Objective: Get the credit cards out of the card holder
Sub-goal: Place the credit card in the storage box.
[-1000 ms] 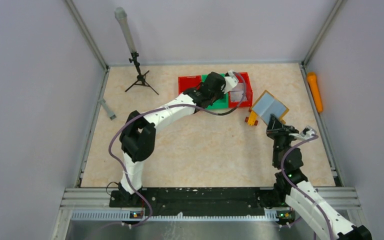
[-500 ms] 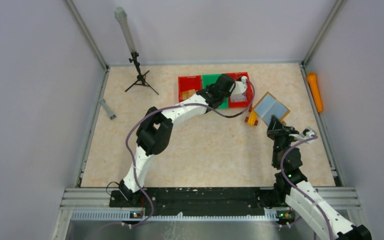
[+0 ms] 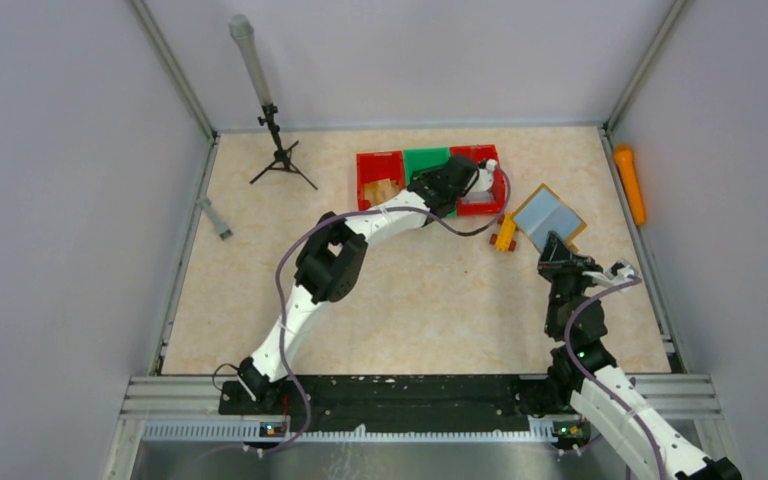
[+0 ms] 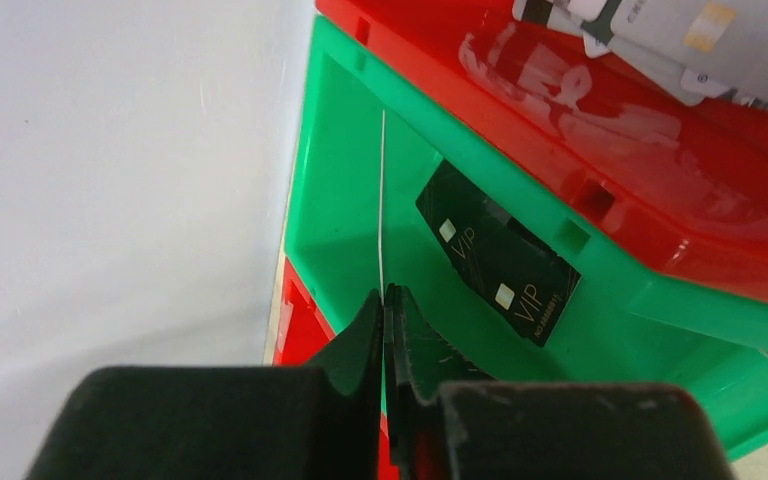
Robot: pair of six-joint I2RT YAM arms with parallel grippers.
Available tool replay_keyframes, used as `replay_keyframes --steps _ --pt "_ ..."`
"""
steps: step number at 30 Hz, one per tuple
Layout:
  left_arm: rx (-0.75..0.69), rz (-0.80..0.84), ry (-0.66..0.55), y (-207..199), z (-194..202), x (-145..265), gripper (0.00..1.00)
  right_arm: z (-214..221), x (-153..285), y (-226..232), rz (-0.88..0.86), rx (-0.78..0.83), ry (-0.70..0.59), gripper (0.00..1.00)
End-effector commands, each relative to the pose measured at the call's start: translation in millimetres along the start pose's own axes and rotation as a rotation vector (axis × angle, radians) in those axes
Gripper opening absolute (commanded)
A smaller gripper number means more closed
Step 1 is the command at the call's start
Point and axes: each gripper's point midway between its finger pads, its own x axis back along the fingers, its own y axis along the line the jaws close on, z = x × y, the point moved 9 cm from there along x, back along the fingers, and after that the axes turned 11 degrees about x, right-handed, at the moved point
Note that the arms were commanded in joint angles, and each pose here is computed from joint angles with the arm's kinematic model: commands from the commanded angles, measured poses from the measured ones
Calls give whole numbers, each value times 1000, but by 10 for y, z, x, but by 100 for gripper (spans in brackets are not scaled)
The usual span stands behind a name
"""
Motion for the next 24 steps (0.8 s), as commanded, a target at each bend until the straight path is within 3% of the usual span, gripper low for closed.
replay_keyframes --steps 1,5,8,10,24 --pt "-22 -68 34 103 -32 44 5 -44 -12 11 2 -28 -26 0" --pt "-38 -69 64 81 39 63 7 -38 -10 5 4 -27 -25 0" --pt "-6 -63 51 86 47 91 26 -43 -12 9 2 -23 -27 0" --pt "14 -64 44 110 38 122 31 -41 -13 9 2 -18 -25 0" --pt "221 -12 -57 433 -157 796 44 -38 -26 63 -51 13 -20 0"
